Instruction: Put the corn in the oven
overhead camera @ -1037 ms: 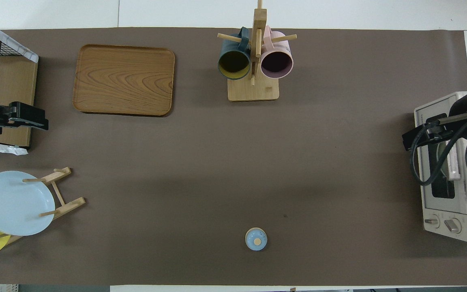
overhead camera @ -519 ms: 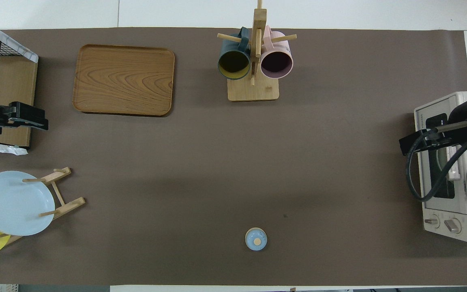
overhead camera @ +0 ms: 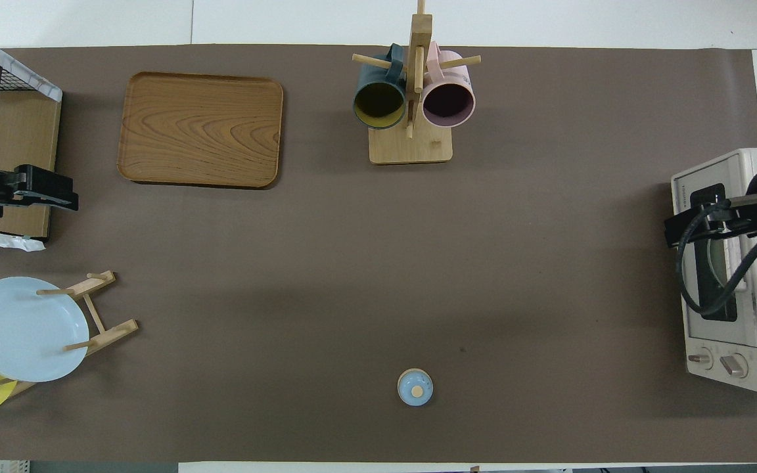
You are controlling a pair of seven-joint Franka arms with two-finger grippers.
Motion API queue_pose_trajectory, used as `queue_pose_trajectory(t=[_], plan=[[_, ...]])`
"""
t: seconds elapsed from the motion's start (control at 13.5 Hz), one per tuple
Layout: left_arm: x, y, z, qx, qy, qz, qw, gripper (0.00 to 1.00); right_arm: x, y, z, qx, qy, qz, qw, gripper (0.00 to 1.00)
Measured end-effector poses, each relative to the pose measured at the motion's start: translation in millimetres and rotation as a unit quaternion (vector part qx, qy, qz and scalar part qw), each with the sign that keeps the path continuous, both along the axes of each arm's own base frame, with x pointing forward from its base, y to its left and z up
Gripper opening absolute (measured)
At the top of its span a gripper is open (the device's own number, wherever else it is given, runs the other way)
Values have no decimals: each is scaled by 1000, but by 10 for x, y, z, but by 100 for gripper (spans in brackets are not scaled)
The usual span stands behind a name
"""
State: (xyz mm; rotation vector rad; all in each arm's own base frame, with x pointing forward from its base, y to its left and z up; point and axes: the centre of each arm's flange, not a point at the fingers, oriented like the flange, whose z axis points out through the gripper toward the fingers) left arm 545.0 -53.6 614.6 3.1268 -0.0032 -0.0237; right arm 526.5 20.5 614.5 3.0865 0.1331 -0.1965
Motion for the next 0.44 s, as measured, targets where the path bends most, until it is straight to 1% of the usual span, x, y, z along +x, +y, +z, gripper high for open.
queue_pose_trajectory(t=[0.44], plan=[[0, 0, 0, 0, 0, 0, 1000, 100, 9, -25, 14, 0, -2, -2, 1000, 100]])
